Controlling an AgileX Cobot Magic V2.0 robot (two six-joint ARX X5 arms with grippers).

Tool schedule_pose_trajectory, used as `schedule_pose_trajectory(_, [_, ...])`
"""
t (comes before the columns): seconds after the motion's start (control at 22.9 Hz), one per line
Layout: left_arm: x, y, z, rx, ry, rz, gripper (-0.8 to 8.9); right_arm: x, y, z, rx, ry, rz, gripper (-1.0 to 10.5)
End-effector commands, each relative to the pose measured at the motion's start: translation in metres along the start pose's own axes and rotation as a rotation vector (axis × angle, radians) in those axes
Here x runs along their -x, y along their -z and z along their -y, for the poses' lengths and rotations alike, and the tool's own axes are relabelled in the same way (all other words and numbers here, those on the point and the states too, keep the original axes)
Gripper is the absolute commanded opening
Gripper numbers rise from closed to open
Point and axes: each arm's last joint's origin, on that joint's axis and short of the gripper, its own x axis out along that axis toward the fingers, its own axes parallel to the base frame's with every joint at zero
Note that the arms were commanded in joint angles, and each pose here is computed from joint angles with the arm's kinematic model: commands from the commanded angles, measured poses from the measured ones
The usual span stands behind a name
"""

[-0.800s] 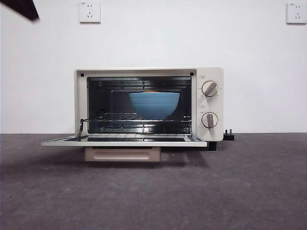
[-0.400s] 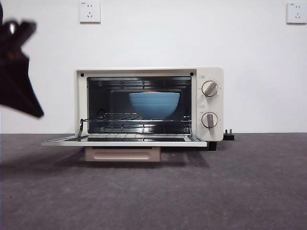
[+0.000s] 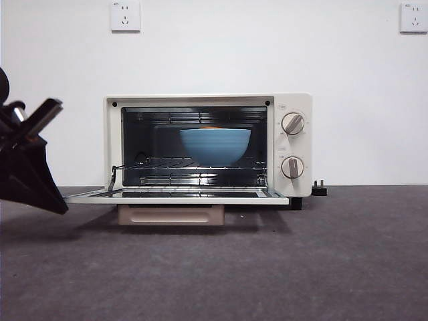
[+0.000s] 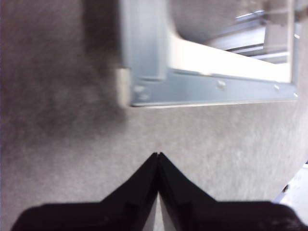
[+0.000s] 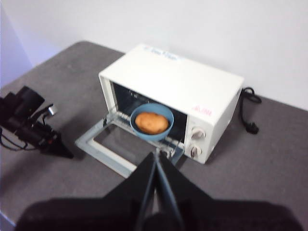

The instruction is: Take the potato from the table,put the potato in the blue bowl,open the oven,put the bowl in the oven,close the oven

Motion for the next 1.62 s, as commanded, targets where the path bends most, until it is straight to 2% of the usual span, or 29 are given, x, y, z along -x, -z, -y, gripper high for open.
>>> schedule_pose_trajectory(0.04, [-0.005, 0.0, -0.007, 0.06, -0.022, -0.004, -0.07, 0.001, 0.01, 0.0, 0.004, -0.002, -0.036, -0.1])
schedule_pose_trajectory(0.31, [-0.009, -0.008, -0.011, 0.16, -0.01, 0.054, -0.07, 0.005, 0.02, 0.0, -0.023, -0.002, -0.048, -0.1])
schedule_pose_trajectory(0.83, [-0.005, -0.012, -0.018, 0.224, -0.095, 0.12, -0.07, 0.01, 0.022, 0.0, -0.046, -0.001, -0.035, -0.1])
schedule_pose_trajectory(1.09, [-0.006, -0.019, -0.018, 0.246, -0.034, 0.154, -0.06, 0.01, 0.022, 0.0, -0.048, -0.001, -0.035, -0.1])
schedule_pose_trajectory(1.4, [-0.024, -0.018, -0.028, 0.277, 0.015, 0.082, -0.07, 0.01, 0.022, 0.0, -0.075, -0.001, -0.035, -0.1])
schedule_pose_trajectory(1.62, [-0.023, -0.023, -0.027, 0.277, 0.067, 0.104, -0.07, 0.01, 0.022, 0.0, -0.086, -0.001, -0.035, -0.1])
